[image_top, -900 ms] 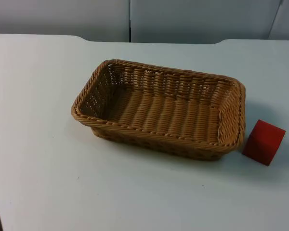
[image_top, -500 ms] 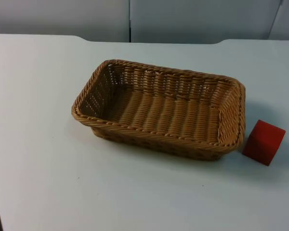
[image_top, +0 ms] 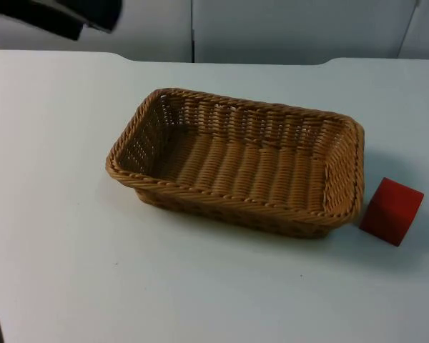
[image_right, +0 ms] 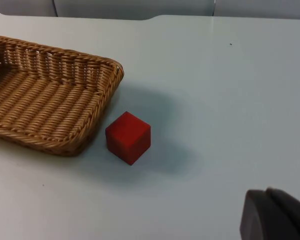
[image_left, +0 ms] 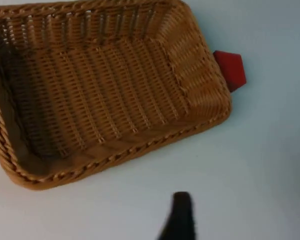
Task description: Pick up the basket with the left hand and place the cube into the basket with the right hand.
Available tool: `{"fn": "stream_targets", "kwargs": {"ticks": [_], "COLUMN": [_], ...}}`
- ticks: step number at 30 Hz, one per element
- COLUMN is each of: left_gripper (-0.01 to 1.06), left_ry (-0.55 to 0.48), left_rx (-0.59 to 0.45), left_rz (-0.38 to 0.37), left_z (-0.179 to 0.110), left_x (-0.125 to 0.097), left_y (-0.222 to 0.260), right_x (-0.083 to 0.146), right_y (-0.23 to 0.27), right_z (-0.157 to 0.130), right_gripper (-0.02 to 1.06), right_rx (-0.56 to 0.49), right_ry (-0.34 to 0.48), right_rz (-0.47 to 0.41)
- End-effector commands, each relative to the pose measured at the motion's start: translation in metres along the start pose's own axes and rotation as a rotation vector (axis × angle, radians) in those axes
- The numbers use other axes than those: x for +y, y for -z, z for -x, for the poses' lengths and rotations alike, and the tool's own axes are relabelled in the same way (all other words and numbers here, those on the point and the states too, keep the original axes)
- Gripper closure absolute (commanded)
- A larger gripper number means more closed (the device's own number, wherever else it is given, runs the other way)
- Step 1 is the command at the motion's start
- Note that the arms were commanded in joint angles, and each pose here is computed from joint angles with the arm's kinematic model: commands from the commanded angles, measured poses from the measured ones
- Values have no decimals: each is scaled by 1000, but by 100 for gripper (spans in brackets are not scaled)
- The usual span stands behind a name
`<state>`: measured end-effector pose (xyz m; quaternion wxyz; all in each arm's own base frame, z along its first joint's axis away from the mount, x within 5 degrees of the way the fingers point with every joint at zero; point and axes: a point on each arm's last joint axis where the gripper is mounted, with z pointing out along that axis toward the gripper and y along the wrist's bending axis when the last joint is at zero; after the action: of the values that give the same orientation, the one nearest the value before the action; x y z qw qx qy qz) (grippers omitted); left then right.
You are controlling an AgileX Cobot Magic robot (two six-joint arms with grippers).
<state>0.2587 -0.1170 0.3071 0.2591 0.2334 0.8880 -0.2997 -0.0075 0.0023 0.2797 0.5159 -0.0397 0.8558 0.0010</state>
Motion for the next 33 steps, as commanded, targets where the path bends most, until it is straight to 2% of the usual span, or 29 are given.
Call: {"fn": "stream_targets", "kwargs": {"ticks": [1, 3, 4, 7, 8, 15, 23, 33], "left_gripper": [26, 25, 25, 25, 25, 25, 25, 25], "left_ry": [26, 42, 42, 14, 14, -31, -40, 20], "left_rx": [19, 33, 33, 54, 54, 135, 170, 266], "left_rz": [-1, 22, 22, 124, 124, 273, 304, 290], "left_z": [12, 22, 22, 35, 35, 46, 44, 15], "left_x": [16, 32, 32, 64, 64, 111, 135, 161], "left_y": [-23, -44, -44, -76, -76, -121, -152, -194], "right_x": [0, 0, 0, 0, 0, 0, 0, 0], "right_y": [-1, -1, -1, -1, -1, -1, -1, -1], "right_z": [0, 0, 0, 0, 0, 0, 0, 0], "right_gripper": [105, 105, 105, 105, 105, 105, 105, 105], "right_rx": [-7, -7, -7, -7, -7, -7, -7, -7], "right_ry": [3, 3, 3, 3, 3, 3, 3, 3], "right_rz": [1, 1, 1, 1, 1, 1, 1, 1]}}
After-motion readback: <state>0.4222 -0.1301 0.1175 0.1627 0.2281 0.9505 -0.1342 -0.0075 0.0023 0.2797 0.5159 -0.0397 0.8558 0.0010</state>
